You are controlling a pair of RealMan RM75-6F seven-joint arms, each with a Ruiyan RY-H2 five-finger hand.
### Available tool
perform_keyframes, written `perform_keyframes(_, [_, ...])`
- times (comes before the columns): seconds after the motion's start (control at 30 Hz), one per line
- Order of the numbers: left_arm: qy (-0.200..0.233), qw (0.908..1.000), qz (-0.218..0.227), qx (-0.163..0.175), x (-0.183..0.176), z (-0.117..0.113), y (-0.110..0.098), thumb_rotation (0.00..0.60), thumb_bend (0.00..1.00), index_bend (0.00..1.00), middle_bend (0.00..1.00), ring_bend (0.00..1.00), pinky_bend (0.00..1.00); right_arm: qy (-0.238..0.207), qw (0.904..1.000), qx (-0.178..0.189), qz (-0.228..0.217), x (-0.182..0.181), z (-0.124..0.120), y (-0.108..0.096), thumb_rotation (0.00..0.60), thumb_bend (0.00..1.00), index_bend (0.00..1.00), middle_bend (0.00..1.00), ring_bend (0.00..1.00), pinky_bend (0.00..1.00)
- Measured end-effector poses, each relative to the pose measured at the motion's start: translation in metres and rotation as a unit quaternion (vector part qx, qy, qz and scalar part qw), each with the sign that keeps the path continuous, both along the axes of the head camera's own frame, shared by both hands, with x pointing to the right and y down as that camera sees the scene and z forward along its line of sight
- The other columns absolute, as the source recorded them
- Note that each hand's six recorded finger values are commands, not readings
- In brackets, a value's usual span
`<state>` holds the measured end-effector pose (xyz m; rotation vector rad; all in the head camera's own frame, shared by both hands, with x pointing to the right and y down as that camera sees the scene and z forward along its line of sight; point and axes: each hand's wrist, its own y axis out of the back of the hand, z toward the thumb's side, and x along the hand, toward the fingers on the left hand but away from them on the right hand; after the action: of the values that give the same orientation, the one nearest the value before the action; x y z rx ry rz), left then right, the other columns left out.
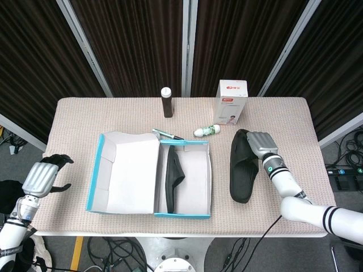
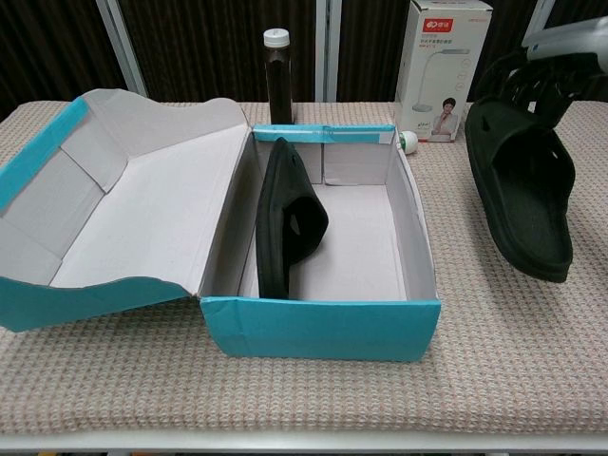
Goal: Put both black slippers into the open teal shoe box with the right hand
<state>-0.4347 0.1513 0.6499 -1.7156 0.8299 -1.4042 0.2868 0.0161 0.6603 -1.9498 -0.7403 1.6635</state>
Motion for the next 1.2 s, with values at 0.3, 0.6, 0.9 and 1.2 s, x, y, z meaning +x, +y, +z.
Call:
perform_keyframes(0.3, [0.006, 1.0, 0.0, 0.004, 0.004, -0.004, -0.004, 0.6, 0.13, 0.32, 0.26, 0.22, 0.33, -0.037, 0.9984, 0.041, 0.004, -0.014, -0.053, -0.027, 0.6, 0.17, 0.21, 0.57, 0.45, 0.4])
perform_keyframes(0.6, [0.007, 0.9999, -0.006, 0.007, 0.001, -0.006, -0.005, 0.6, 0.13, 0.32, 0.26, 0.22, 0.33, -0.15, 0.9864, 0.06, 0.03, -0.046, -0.064, -0.029, 0.6, 0.17, 0.23, 0.57, 0.45, 0.41])
perform_keyframes(0.9, [0.007, 0.9998, -0.014, 0.01, -0.004, -0.007, -0.005, 0.6, 0.13, 0.32, 0.26, 0.22, 0.33, -0.271, 0.9612, 0.036, 0.036, -0.082, -0.051, -0.011, 0.6, 0.17, 0.23, 0.57, 0.45, 0.41])
perform_keyframes(1.2, [0.008, 0.9998, -0.018, 0.01, -0.006, -0.006, -0.004, 0.6, 0.13, 0.32, 0.26, 0.22, 0.33, -0.347, 0.9371, -0.007, 0.042, -0.101, -0.025, 0.011, 0.6, 0.17, 0.23, 0.57, 0.45, 0.41])
